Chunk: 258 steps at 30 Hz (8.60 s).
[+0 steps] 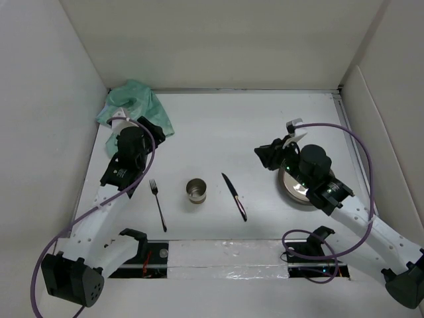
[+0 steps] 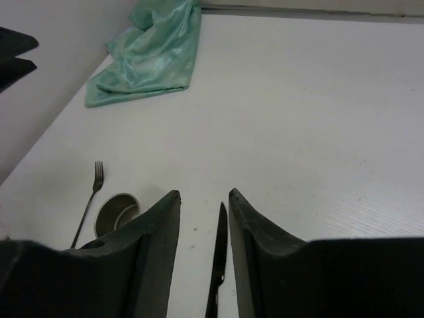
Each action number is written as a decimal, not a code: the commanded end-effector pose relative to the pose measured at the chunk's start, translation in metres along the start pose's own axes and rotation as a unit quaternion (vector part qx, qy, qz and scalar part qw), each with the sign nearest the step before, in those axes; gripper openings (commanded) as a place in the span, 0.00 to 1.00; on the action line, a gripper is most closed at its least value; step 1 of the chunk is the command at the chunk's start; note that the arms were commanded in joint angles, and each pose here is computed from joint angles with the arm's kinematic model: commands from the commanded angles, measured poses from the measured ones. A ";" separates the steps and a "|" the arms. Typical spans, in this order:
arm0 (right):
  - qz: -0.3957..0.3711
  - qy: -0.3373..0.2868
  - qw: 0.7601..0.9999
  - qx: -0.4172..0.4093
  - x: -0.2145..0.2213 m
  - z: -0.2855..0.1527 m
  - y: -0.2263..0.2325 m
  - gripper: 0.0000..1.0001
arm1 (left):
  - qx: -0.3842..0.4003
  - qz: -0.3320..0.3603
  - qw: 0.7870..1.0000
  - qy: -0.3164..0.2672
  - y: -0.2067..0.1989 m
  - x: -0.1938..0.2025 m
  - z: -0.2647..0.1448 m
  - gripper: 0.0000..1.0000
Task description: Set the dinner table for one person
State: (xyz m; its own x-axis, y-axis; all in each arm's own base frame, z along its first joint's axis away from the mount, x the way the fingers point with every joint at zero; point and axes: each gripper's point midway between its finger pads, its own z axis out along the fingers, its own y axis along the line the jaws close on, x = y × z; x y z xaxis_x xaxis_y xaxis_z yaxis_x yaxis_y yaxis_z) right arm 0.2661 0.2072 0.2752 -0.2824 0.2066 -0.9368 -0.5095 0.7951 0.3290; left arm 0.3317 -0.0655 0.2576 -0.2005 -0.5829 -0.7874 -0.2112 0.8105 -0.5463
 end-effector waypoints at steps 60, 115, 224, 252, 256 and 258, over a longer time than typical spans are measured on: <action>0.024 0.024 0.999 -0.004 0.039 0.007 -0.003 0.31 | -0.334 -0.133 0.933 0.037 0.240 0.015 0.182 0.43; 0.032 0.083 0.995 -0.040 0.065 0.111 0.013 0.72 | 0.293 -0.071 0.951 -0.072 -0.321 -0.121 0.149 0.00; -0.068 -0.199 0.940 0.270 -0.261 -0.063 -0.041 0.00 | 0.228 -0.039 0.931 -0.282 -0.188 -0.276 -0.017 0.00; -0.087 -0.140 0.948 0.274 -0.287 0.074 -0.169 0.00 | 0.235 -0.014 0.967 -0.095 -0.151 -0.228 0.154 0.00; -0.054 -0.097 0.958 0.266 -0.212 0.075 -0.190 0.00 | 0.212 -0.019 0.975 -0.067 -0.115 -0.178 0.158 0.00; -0.043 -0.059 0.965 0.252 -0.161 0.082 -0.198 0.00 | 0.188 -0.027 0.981 -0.050 -0.085 -0.141 0.160 0.00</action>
State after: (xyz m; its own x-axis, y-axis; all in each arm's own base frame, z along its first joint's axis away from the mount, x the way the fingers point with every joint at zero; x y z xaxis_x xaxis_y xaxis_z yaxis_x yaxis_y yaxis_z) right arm 0.4744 0.0560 0.3945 -0.1145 0.1391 -0.9836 -0.0140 0.9898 0.1416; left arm 0.5425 -0.0512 0.3905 -0.1357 -0.6311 -0.7637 0.1567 0.7475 -0.6455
